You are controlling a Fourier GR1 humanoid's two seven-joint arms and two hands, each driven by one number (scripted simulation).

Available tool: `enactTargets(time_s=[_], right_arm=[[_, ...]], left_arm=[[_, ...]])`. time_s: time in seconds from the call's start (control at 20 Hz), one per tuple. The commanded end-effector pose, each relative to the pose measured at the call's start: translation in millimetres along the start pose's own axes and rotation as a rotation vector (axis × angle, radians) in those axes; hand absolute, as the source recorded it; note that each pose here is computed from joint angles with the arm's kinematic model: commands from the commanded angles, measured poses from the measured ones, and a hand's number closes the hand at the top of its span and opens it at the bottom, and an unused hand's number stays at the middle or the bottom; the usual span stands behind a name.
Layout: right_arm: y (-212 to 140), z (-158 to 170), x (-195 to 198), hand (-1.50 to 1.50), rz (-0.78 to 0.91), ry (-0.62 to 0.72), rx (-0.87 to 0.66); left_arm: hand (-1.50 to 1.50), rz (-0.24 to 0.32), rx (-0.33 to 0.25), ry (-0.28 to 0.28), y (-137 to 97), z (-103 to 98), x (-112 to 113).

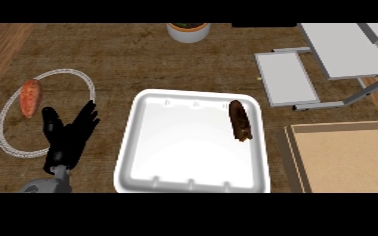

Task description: Pick the pear from the tray and place it in the tiered shelf

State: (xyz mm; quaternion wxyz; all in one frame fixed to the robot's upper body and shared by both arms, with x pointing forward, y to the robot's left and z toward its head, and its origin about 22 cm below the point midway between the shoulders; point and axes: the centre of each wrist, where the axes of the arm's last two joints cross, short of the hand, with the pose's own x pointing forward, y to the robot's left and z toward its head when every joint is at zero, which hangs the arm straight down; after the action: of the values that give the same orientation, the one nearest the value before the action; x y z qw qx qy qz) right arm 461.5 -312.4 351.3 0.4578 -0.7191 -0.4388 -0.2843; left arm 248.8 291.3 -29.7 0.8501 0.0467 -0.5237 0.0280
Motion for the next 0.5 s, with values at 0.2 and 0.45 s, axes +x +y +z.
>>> enactTargets(time_s=[0.2,0.45], right_arm=[[-16.2,-40.3,-3.3,-1.5,-0.143,0.205,-0.208],[-43.9,-67.0,14.3,-1.5,-0.206,0.194,-0.29]], left_arm=[[0.0,0.006,0.028,0.013,13.3,4.7,-6.6],[0.0,0.014,0.054,0.038,22.9,7.0,-11.0]])
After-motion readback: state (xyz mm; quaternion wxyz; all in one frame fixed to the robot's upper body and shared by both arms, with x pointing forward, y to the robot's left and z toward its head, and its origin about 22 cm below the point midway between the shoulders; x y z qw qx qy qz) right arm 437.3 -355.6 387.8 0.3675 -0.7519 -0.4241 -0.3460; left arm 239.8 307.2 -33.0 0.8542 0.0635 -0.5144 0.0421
